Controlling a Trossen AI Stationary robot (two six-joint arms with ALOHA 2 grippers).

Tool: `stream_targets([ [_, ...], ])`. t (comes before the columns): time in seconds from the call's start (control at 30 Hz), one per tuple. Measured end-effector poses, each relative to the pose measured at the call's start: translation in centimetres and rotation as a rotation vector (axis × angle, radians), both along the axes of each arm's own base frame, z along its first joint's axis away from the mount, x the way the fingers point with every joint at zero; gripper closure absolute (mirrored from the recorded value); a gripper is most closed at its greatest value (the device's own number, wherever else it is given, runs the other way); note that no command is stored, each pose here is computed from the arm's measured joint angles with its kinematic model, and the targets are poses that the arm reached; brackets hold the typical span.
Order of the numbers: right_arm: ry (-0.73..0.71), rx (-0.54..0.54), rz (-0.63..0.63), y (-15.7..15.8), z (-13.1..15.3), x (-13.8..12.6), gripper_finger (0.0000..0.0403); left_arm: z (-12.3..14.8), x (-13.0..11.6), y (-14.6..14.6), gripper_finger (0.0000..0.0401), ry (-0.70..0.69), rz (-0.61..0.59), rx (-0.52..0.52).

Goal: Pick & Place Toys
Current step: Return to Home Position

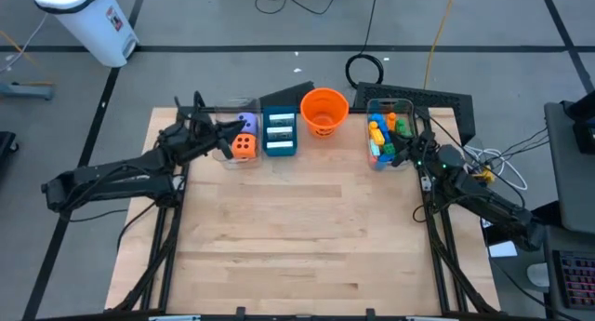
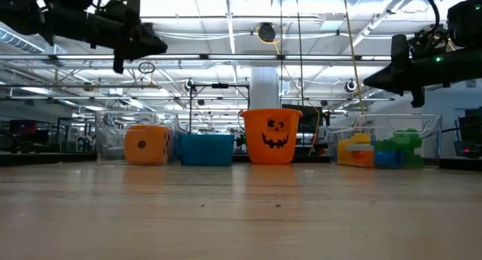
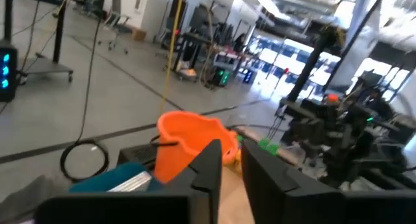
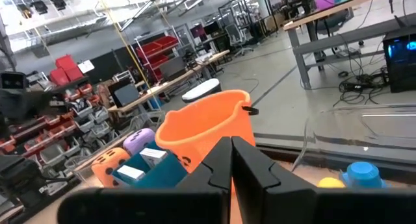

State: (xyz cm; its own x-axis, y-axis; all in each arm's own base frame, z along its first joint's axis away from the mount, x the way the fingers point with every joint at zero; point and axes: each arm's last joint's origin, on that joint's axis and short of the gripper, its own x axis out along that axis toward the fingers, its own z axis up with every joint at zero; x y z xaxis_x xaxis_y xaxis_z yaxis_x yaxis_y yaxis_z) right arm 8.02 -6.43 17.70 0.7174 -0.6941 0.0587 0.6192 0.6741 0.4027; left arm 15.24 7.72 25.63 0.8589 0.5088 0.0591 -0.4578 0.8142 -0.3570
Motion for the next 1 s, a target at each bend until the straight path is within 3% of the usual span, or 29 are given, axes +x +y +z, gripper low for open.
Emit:
stream_targets([
  [0.23,-0.001,-0.001,0.0,0.0,0.0,0.0,0.0397,-1.5,-0.1,1.1,0.0395,0.052,0.071,-0.033],
  [0.53,0.0,0.0,0.0,0.0,0.0,0.0,0.0399,-1.6,-1.7,0.8,0.0389,0.035,0.008,0.035],
  [0.83,0.001,0.0,0.0,0.0,-0.1,0.0,0.0399,-4.6,-3.7,-0.5,0.0384,-0.025,-0.016,-0.034],
  [1.0,0.001,0.0,0.0,0.0,-0.1,0.0,0.0398,-4.6,-4.5,-1.1,0.0394,-0.084,-0.03,-0.006],
])
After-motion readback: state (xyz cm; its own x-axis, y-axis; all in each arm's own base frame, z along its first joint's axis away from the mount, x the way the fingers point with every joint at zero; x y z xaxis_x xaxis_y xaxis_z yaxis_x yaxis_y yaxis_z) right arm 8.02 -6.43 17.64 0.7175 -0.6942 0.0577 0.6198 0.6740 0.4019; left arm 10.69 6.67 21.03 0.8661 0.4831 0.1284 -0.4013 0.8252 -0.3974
